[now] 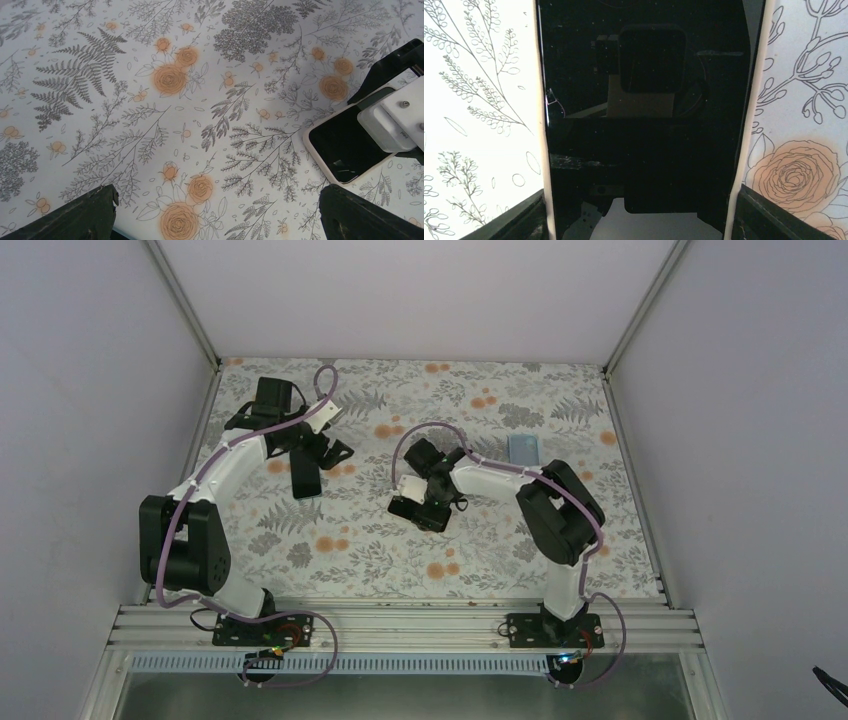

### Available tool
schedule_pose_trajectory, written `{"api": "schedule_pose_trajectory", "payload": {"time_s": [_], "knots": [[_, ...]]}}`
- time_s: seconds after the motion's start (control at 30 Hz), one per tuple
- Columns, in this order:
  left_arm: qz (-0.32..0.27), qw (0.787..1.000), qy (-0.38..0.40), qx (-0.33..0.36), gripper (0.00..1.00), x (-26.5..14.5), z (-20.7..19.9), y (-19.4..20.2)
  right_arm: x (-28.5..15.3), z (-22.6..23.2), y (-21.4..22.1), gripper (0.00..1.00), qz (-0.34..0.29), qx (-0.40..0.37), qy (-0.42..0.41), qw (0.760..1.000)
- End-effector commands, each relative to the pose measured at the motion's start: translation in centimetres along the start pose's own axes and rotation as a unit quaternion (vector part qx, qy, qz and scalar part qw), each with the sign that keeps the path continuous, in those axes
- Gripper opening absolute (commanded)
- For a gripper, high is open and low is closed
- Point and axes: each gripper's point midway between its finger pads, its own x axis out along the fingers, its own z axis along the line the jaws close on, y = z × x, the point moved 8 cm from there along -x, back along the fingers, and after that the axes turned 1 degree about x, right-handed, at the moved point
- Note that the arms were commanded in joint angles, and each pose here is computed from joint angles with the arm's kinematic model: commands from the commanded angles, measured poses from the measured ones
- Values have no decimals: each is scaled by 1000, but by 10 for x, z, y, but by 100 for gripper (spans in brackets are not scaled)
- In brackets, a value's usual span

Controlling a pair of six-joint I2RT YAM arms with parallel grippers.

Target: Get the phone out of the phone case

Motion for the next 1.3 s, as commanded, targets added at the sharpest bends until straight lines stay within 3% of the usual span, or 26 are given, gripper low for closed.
{"api": "schedule_pose_trajectory", "payload": {"time_s": [0.0,0.13,0.3,0.5,1.27], "knots": [[-8,999,32,-10,100,4,-1,-3,12,-1,12,61,32,1,30,999],[-19,996,87,-26,100,9,-4,-12,-29,-5,-13,60,-41,2,51,998],[-13,987,152,-42,100,17,-7,-24,-63,-8,-31,60,-85,-7,92,992],[-1,983,168,-78,100,29,-2,-30,-98,-13,-43,59,-124,-19,128,984],[11,936,299,-183,100,60,1,-29,-128,-35,-97,60,-195,-34,191,961]]}}
